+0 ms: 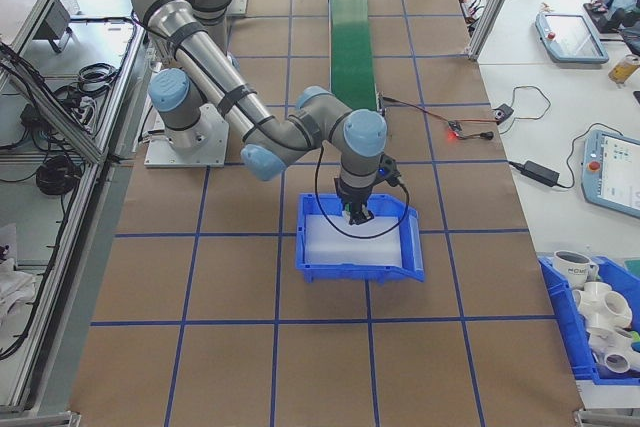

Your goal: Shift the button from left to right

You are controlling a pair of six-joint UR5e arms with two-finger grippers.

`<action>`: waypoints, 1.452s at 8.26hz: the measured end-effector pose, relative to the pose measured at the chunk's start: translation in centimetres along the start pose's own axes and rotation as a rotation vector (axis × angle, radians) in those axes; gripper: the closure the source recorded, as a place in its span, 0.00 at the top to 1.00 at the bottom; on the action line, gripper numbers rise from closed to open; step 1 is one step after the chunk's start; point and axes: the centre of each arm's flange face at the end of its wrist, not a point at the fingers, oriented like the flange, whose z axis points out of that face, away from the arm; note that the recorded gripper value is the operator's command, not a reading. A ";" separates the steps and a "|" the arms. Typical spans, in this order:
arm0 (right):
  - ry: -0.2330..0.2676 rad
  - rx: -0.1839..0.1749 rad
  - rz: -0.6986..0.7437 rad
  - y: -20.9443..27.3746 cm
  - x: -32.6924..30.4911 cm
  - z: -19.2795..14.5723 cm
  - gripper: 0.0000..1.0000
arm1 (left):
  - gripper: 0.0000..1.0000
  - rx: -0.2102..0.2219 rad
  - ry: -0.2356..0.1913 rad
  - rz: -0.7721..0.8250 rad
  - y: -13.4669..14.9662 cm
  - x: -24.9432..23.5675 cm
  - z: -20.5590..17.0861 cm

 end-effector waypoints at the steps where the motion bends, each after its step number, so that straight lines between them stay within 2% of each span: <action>1: -0.003 0.002 -0.021 0.5 1.3 2.6 0.00 | 1.00 0.001 0.000 0.001 0.0 0.0 0.0; 2: -0.022 0.002 -0.033 0.6 2.1 5.5 0.00 | 1.00 0.002 0.000 0.001 0.0 0.0 0.0; 4: -0.046 0.011 -0.041 0.5 2.5 8.7 0.10 | 1.00 0.003 0.000 0.001 0.0 0.0 0.0; 5: -0.044 0.019 -0.042 0.4 2.5 9.5 0.39 | 1.00 0.007 0.000 0.001 -0.1 0.0 0.0; 6: -0.034 0.024 -0.045 0.3 2.5 9.9 0.82 | 1.00 0.010 0.000 0.001 -0.1 0.0 0.0; 7: -0.026 0.029 -0.045 0.3 2.5 9.8 1.00 | 1.00 0.011 0.000 0.001 -0.1 0.0 -0.1; 9: -0.022 0.049 -0.046 0.3 2.4 9.1 1.00 | 1.00 0.013 0.000 0.001 -0.1 0.0 -0.1; 12: -0.011 0.067 -0.044 0.9 1.0 3.1 1.00 | 1.00 0.016 -0.001 0.001 -0.1 0.0 -0.2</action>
